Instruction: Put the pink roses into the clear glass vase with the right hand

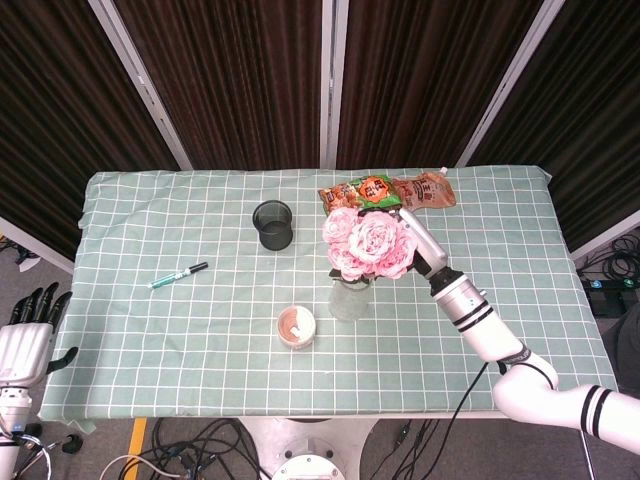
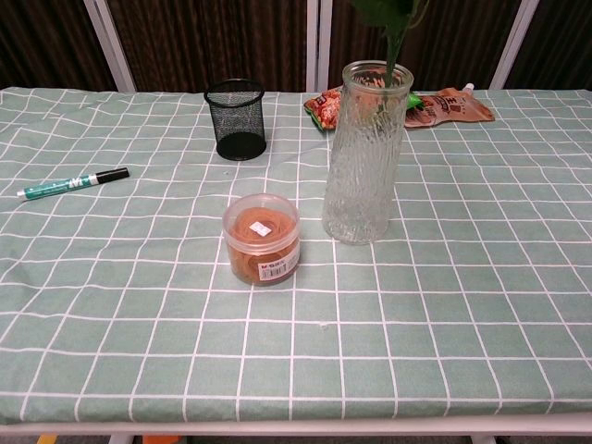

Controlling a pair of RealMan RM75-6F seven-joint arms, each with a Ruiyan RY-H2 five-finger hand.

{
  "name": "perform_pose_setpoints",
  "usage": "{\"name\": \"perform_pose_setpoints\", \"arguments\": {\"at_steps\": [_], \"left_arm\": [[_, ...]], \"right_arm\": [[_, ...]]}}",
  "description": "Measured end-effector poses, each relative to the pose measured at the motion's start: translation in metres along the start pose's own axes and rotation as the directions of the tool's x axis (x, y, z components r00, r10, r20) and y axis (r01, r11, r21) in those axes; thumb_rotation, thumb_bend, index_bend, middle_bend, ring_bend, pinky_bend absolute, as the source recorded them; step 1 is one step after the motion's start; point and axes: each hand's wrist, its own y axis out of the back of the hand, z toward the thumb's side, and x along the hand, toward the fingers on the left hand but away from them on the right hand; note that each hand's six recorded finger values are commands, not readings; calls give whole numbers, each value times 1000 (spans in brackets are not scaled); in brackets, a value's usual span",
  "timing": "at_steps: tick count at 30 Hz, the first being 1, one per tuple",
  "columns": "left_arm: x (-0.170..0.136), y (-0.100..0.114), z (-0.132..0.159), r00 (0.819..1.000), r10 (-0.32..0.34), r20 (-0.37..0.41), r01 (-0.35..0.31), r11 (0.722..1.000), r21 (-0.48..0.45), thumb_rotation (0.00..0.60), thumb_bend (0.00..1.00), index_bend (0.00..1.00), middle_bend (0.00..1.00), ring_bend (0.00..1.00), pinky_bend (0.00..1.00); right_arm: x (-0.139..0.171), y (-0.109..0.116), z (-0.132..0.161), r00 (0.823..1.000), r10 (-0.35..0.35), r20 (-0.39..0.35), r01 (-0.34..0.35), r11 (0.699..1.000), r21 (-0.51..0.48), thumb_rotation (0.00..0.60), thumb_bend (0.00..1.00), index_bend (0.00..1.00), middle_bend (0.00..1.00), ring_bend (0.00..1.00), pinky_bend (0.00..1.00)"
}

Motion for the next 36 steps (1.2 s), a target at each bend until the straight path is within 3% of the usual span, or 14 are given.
{"name": "perform_pose_setpoints", "arguments": {"at_steps": [13,15,18,20,22,31,36], "left_arm": [[1,-4,-5,1000,-6,-13,6,1000,15,600,190,129,14,0,117],[1,-4,-5,1000,-6,-14,6,1000,14,600,190,129,14,0,116],[1,-4,-5,1000,-4,-14,4,1000,12,600,190,129,14,0,116],[1,-3,-4,1000,-2,-12,2,1000,12,600,190,129,14,0,116],[1,-3,-4,1000,-2,-10,2,1000,10,600,190,129,14,0,116],[0,-3,-2,1000,-4,-9,4,1000,-2,600,190,131,14,0,116],[0,-1,2,1000,-1,2,1,1000,-14,600,190,131,14,0,116]], "right_arm": [[2,-9,-35,994,99,42,-99,995,-4,600,107,405,414,184,249],[2,-10,-37,994,104,46,-103,995,-11,600,94,338,367,142,201],[4,-10,-38,991,124,49,-124,992,-14,600,15,72,152,14,41],[6,-9,-38,988,144,53,-144,990,-3,600,0,1,36,0,0],[8,-5,-37,987,149,54,-150,988,18,600,0,0,1,0,0],[24,25,-31,999,34,24,-38,986,162,600,0,0,0,0,0],[51,50,-36,998,-40,45,23,945,325,600,0,0,0,0,0]]}}
